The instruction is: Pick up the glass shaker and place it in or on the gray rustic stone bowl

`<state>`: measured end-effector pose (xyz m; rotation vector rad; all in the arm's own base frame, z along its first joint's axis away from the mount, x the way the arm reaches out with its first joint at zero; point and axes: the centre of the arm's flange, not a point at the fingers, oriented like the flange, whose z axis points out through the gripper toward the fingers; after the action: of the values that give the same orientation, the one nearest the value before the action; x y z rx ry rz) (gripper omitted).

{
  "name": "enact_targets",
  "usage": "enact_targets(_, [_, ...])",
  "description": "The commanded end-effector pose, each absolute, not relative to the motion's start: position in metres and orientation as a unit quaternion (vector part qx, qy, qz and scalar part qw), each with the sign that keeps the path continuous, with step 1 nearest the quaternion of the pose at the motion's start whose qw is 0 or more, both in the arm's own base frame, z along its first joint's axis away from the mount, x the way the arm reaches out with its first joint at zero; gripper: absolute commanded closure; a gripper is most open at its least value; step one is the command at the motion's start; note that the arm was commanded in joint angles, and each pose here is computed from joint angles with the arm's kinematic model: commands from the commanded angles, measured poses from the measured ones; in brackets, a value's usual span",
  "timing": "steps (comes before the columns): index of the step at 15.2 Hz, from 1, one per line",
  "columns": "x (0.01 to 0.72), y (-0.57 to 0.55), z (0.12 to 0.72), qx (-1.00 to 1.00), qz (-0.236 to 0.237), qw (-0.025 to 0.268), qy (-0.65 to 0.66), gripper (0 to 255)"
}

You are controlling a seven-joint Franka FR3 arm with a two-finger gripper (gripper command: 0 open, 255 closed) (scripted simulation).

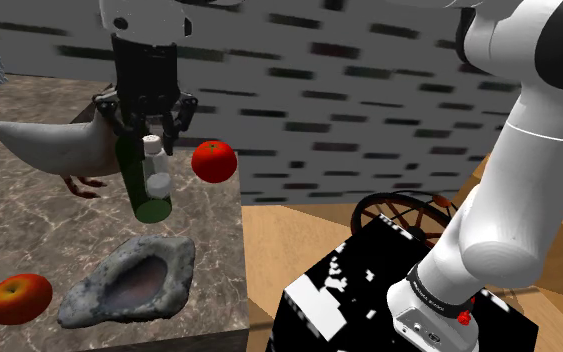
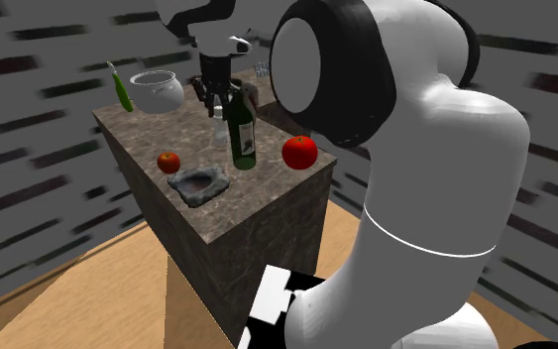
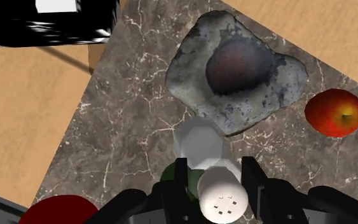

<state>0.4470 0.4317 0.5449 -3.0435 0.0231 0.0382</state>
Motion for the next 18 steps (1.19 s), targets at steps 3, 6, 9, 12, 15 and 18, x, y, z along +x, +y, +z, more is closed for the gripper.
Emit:
enact_targets(3, [0.419,0.472,0.559,-0.999,0.013,0.049,0.008,255])
enact_targets(6, [0.396,0.503,0.569,-0.999,0.013,0.049,0.008,255])
enact_targets(9, [0.382,0.522,0.570,-0.999,0.013,0.049,0.008,255])
enact_targets(12, [0.382,0.522,0.554,-0.999,0.013,0.049,0.008,255])
enact_targets(15, [0.382,0.522,0.538,-0.999,0.013,0.049,0.008,255])
enact_targets(18, [0.382,0.522,0.523,-0.999,0.013,0.049,0.008,255])
